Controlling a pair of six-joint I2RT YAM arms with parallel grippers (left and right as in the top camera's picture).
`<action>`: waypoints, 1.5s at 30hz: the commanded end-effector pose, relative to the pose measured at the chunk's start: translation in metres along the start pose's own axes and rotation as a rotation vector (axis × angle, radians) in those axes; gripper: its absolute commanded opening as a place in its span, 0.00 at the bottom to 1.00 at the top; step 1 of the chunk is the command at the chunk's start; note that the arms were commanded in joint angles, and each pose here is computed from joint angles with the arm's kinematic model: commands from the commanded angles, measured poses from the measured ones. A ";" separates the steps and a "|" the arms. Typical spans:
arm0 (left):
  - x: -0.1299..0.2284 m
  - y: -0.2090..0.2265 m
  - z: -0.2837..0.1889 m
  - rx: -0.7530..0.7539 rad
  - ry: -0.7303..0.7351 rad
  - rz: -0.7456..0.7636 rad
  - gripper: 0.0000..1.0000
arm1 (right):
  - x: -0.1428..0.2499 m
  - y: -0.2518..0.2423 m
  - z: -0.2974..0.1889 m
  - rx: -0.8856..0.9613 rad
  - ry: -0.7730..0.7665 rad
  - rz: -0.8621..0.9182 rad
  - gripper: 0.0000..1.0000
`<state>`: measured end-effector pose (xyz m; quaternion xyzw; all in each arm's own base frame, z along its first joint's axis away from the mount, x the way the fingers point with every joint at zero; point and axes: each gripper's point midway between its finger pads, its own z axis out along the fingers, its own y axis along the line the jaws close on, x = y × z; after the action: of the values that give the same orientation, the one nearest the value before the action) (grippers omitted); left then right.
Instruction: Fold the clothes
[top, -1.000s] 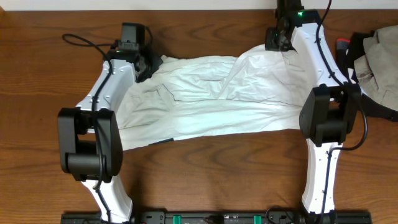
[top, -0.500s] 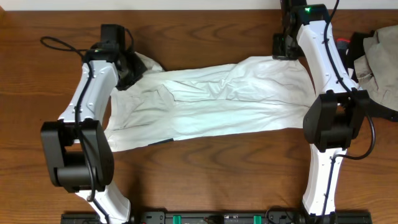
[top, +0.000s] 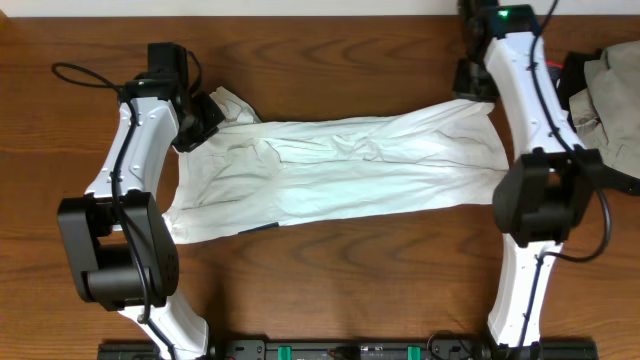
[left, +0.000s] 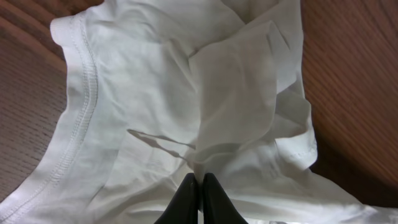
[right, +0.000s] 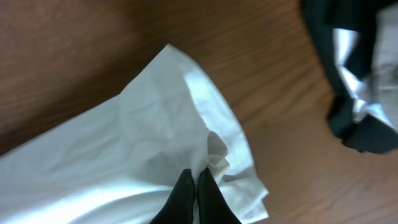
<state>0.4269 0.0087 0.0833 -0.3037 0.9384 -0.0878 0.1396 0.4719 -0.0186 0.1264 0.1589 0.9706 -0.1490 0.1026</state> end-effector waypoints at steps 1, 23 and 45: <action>-0.008 0.010 -0.006 -0.010 -0.016 -0.002 0.06 | -0.014 -0.041 -0.022 0.041 -0.062 0.103 0.01; -0.001 0.029 -0.009 -0.007 0.061 -0.063 0.06 | 0.005 -0.064 -0.013 0.022 0.059 0.095 0.01; 0.044 0.070 -0.020 -0.200 0.231 -0.029 0.17 | 0.063 -0.050 -0.026 -0.047 0.300 -0.055 0.39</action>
<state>0.3536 0.0246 0.0719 -0.3215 0.9444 -0.0689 -0.0064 0.3905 -0.0445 0.1377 0.1628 0.9789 -0.1092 -0.0581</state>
